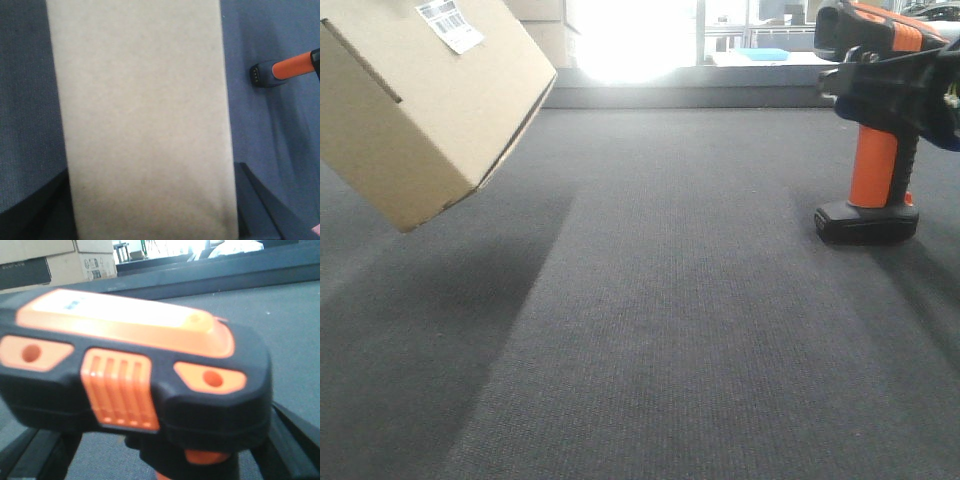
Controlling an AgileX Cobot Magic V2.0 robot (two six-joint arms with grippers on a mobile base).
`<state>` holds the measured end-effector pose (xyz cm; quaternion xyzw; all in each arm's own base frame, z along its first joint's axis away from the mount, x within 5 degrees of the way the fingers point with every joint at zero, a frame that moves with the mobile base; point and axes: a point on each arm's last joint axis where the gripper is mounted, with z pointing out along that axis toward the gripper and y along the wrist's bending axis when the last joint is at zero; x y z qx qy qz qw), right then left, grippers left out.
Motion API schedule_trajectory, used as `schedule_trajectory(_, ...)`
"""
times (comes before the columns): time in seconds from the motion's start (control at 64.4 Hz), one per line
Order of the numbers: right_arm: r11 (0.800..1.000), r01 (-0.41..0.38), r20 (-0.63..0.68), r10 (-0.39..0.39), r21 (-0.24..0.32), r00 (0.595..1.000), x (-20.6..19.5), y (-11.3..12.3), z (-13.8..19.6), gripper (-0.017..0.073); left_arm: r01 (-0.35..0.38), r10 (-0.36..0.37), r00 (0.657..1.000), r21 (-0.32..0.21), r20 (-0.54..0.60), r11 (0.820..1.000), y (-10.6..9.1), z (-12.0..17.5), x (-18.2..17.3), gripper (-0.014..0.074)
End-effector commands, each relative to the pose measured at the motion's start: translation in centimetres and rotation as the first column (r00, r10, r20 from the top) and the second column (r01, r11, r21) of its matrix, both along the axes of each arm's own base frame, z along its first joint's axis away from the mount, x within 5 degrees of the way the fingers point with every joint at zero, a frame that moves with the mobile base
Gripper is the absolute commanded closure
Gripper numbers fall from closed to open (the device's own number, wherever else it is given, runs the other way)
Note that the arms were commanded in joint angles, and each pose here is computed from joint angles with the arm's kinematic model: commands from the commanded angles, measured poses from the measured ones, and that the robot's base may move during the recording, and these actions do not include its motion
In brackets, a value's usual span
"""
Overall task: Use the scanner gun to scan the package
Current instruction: 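Lift the scanner gun off the table with the right gripper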
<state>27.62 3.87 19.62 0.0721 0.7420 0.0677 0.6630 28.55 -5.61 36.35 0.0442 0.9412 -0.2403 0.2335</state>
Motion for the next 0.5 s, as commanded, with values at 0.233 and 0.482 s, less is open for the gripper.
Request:
schedule_trajectory(0.233, 0.999, 0.033, 0.001, -0.033, 0.03, 0.999, 1.2, 0.0, 0.2, -0.0002, -0.003, 0.003, 0.999, -0.004, 0.035, 1.0, 0.0, 0.6, -0.2, 0.0704)
schedule_trajectory(0.482, 0.999, 0.032, -0.005, -0.032, 0.031, 0.999, 1.4, 0.0, 0.2, -0.0002, -0.005, 0.005, 0.999, 0.004, 0.038, 1.0, 0.1, 0.5, -0.1, 0.0704)
